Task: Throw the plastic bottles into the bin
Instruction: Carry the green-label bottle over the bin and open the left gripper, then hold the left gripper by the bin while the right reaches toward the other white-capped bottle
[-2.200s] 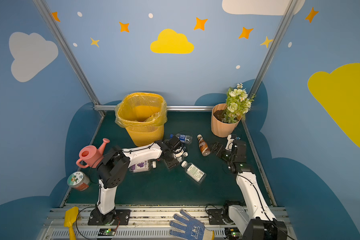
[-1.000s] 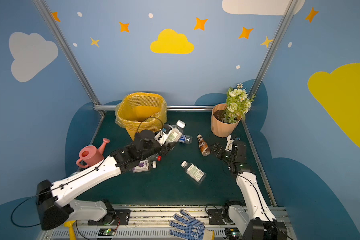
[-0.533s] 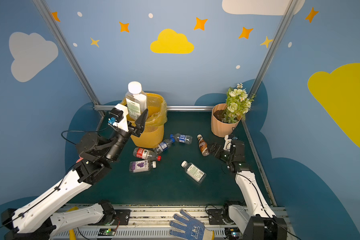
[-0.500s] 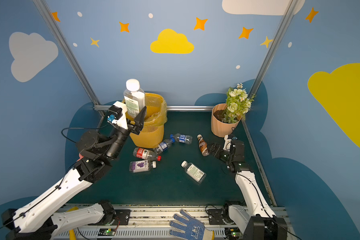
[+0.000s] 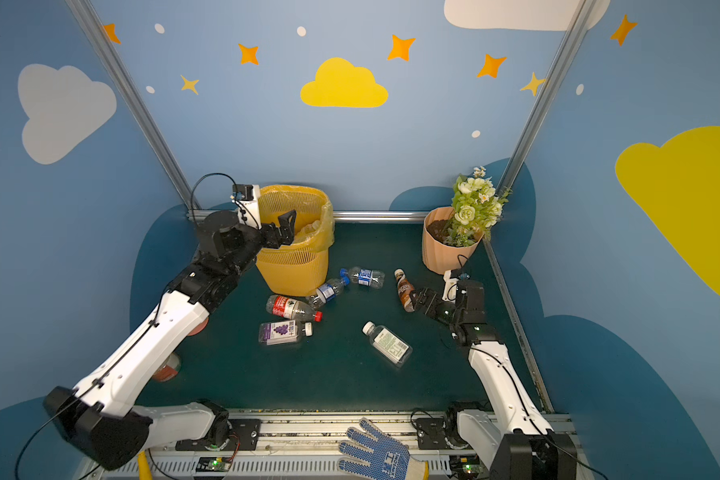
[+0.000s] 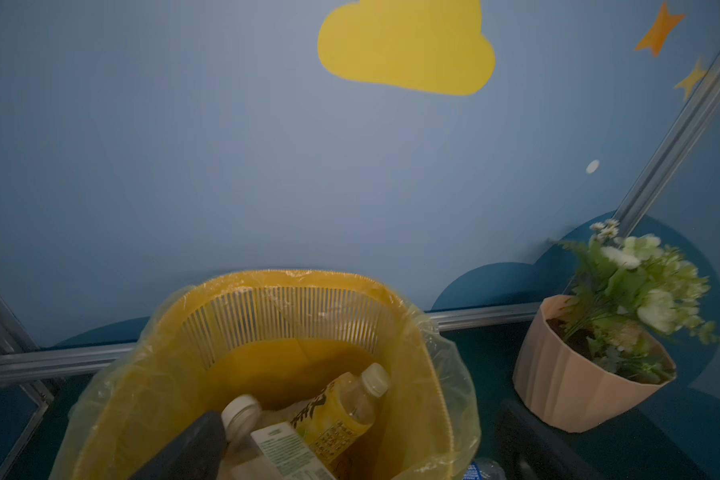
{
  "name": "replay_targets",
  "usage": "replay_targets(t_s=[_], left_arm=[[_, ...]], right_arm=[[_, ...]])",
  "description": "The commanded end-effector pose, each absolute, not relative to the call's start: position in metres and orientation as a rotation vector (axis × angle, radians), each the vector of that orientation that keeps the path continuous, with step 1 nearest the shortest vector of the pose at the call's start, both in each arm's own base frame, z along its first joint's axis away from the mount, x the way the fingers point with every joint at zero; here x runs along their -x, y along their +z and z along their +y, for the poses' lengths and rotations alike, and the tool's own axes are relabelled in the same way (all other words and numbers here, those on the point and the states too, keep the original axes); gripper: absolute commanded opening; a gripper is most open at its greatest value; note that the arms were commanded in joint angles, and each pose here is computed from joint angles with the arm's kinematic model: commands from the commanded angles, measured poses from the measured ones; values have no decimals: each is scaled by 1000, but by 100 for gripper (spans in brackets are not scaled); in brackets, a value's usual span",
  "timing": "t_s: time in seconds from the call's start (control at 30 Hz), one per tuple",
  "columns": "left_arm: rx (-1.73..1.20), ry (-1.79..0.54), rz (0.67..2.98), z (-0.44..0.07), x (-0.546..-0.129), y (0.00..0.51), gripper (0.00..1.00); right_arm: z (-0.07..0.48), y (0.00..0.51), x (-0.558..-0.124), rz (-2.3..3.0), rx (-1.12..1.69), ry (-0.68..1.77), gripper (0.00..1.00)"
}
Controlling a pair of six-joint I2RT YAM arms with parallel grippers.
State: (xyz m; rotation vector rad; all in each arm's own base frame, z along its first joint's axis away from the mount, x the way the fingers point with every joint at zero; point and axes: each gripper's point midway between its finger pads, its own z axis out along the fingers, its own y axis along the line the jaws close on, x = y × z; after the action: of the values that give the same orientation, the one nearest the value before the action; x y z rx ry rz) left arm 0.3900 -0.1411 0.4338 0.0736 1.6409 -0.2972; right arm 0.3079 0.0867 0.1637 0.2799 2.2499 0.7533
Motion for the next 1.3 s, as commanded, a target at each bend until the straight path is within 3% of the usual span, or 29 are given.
replay_targets(t_s=[0.0,0.57,0.9,1.27], left_arm=[[-71,-338,1461,-128,-350,498,100],[112,-264,1555,-84,-319,421,100],[197,-300,1636,-79,-314,374,100],[189,-326,1652,-88,-324,369,100]], right_arm=[[91,175,-314,2228,-245,755,94],[134,176,-307,2328,106,690,93],[177,141,-278,2547,568,466,92],[185,92,-234,2771,757,344,91]])
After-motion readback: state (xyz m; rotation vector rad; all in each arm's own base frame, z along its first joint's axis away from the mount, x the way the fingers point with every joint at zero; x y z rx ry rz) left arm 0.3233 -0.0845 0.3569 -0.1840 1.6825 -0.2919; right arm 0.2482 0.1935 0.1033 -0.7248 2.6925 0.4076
